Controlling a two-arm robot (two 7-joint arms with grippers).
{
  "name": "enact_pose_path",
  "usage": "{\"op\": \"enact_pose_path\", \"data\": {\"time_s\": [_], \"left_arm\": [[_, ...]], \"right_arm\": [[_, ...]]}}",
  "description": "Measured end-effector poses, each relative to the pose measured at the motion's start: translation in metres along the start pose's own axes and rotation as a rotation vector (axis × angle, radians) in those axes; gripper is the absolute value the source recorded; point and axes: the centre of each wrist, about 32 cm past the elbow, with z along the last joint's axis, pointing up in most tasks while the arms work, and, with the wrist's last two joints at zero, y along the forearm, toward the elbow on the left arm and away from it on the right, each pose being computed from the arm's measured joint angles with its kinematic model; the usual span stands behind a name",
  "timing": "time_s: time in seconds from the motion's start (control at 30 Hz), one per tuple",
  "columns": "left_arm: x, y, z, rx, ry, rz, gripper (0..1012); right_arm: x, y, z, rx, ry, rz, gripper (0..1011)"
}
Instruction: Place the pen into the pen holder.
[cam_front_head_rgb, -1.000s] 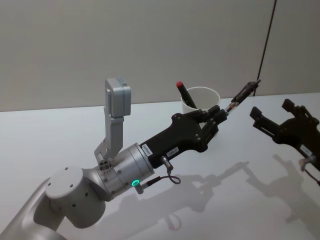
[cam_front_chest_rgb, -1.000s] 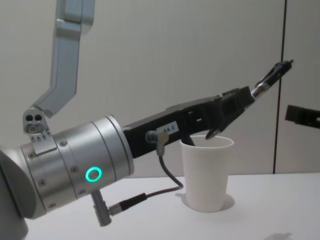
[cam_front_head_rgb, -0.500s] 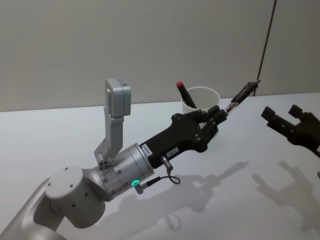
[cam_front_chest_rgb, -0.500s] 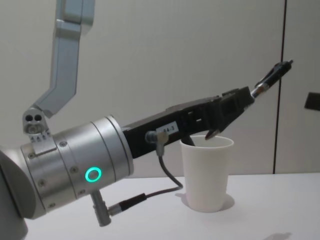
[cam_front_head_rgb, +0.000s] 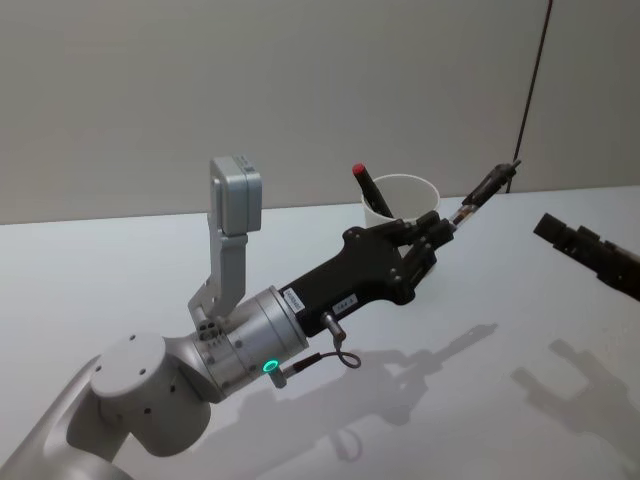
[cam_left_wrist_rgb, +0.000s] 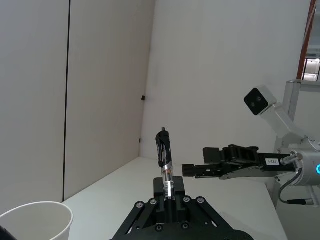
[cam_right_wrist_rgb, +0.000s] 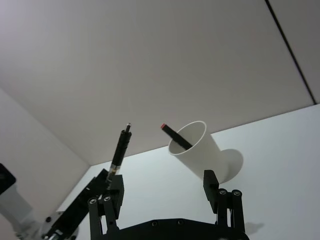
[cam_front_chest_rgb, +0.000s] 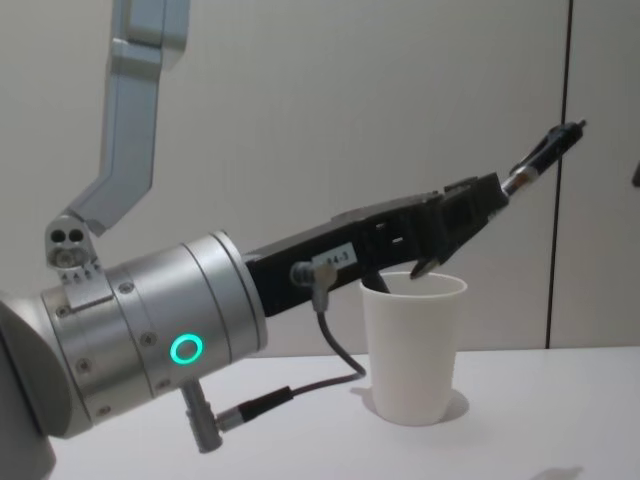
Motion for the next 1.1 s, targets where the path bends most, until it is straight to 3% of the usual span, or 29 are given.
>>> {"op": "enact_pose_path", "data": {"time_s": [0.07, 0.43, 1.1], "left_arm": [[0.0, 0.0, 0.0, 0.0, 0.0, 0.0, 116], [0.0, 0.0, 0.0, 0.0, 0.0, 0.0, 116], [0.0, 0.0, 0.0, 0.0, 0.0, 0.0, 116]], "right_arm": [[0.0, -0.002, 0.003, -0.014, 0.05, 0.023, 1002], [-0.006, 0.003, 0.01, -0.023, 0.155, 0.082, 1001], [-0.025, 0.036, 0.009, 0.007, 0.165, 0.093, 1001]]}}
